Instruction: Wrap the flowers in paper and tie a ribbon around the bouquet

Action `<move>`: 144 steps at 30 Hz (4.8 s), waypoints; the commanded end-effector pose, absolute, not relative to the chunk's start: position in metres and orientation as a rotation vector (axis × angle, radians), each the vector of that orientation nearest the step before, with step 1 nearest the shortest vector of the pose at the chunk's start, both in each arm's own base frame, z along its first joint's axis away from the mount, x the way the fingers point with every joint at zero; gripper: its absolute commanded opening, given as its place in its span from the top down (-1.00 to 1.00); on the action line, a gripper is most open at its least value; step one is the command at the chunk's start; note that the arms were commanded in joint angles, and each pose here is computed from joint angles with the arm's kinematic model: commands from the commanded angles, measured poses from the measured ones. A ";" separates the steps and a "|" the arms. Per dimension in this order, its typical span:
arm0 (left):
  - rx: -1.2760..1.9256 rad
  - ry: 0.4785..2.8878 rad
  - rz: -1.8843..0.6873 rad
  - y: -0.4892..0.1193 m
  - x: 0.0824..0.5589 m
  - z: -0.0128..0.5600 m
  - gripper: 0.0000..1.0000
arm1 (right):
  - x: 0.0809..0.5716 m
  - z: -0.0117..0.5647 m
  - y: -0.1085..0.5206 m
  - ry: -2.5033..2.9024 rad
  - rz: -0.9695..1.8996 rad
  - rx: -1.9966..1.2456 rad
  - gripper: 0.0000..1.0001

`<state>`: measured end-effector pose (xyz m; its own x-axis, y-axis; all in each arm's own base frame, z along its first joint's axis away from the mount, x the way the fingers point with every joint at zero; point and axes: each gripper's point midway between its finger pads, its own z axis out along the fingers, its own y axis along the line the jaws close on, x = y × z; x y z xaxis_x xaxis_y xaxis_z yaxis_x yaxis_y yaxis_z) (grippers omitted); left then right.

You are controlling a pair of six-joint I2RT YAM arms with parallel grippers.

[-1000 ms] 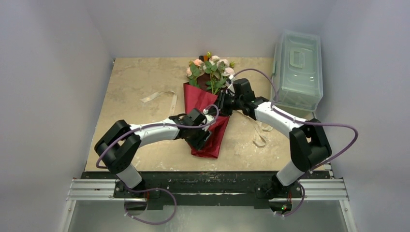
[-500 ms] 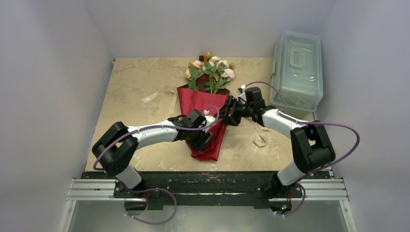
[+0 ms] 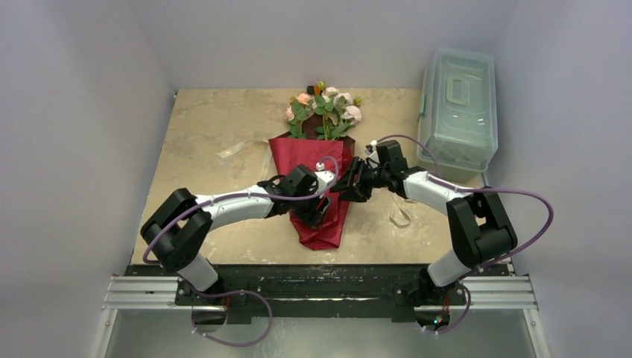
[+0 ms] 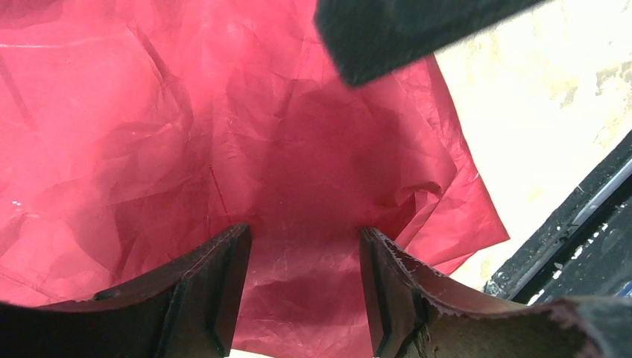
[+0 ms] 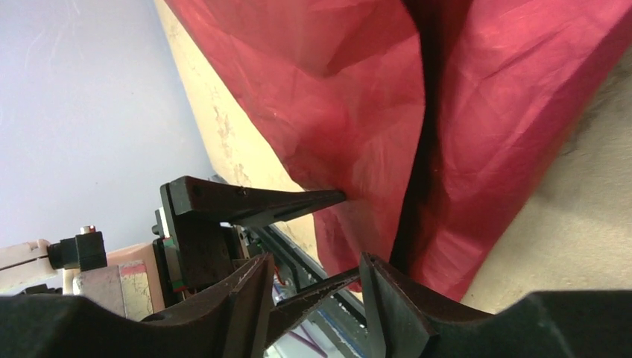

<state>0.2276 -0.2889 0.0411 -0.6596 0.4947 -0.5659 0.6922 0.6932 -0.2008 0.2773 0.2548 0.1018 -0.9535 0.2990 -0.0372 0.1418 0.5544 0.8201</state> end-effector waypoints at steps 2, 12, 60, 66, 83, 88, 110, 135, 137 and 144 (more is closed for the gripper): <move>0.949 2.344 -0.640 -0.296 0.225 0.055 -0.17 | 0.266 0.108 0.286 2.623 1.441 0.271 -0.03; 1.047 2.248 -0.715 -0.301 0.217 0.078 -0.16 | 0.249 0.052 0.303 2.729 1.420 0.294 0.09; 0.332 2.434 -0.031 -0.124 0.451 0.054 0.11 | 0.240 0.009 0.282 2.941 1.136 0.202 0.13; 0.326 2.368 -0.043 -0.126 0.436 0.116 0.02 | 0.251 0.019 0.288 2.914 1.148 0.180 0.13; 0.739 2.447 -0.772 -0.256 0.208 0.089 0.54 | 0.251 0.013 0.289 2.904 1.167 0.218 0.18; 0.772 2.468 -0.823 -0.272 0.189 0.070 0.60 | 0.249 0.010 0.288 2.910 1.161 0.218 0.20; 0.667 2.728 -0.539 -0.239 0.165 -0.007 0.73 | 0.249 0.011 0.288 2.913 1.163 0.174 0.17; 0.855 2.493 -0.840 -0.330 0.189 0.044 0.68 | 0.265 0.028 0.298 2.899 1.176 0.141 0.16; 0.884 2.501 -0.833 -0.331 0.182 0.036 0.69 | 0.265 0.027 0.298 2.901 1.174 0.143 0.17; 0.949 2.547 -0.771 -0.326 0.166 0.011 0.69 | 0.266 0.026 0.299 2.904 1.173 0.159 0.17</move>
